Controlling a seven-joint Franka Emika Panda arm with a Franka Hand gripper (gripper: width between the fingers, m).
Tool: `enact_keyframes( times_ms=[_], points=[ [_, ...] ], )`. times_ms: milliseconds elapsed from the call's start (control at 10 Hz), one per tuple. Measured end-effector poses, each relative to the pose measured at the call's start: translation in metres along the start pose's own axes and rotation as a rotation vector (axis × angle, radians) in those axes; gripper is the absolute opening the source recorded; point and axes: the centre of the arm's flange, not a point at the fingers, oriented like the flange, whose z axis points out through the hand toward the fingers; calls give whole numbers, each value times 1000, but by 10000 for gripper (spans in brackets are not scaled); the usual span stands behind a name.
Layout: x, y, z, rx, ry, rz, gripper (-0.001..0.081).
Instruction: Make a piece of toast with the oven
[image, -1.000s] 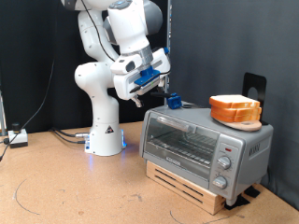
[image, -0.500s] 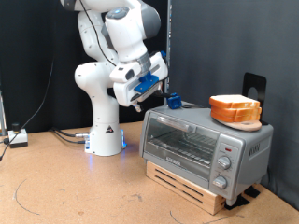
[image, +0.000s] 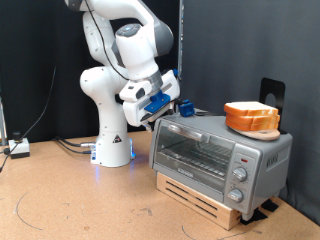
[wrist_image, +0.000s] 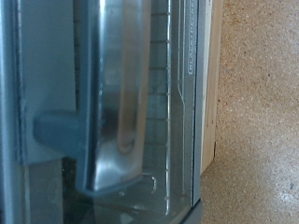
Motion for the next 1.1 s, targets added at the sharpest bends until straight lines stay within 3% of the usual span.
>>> enact_keyframes(
  times_ms=[500, 800, 1100],
  points=[
    [8, -6, 24, -16, 2, 5, 807],
    [19, 11, 23, -27, 11, 51, 807],
    [40, 43, 16, -54, 58, 111, 807]
  ],
)
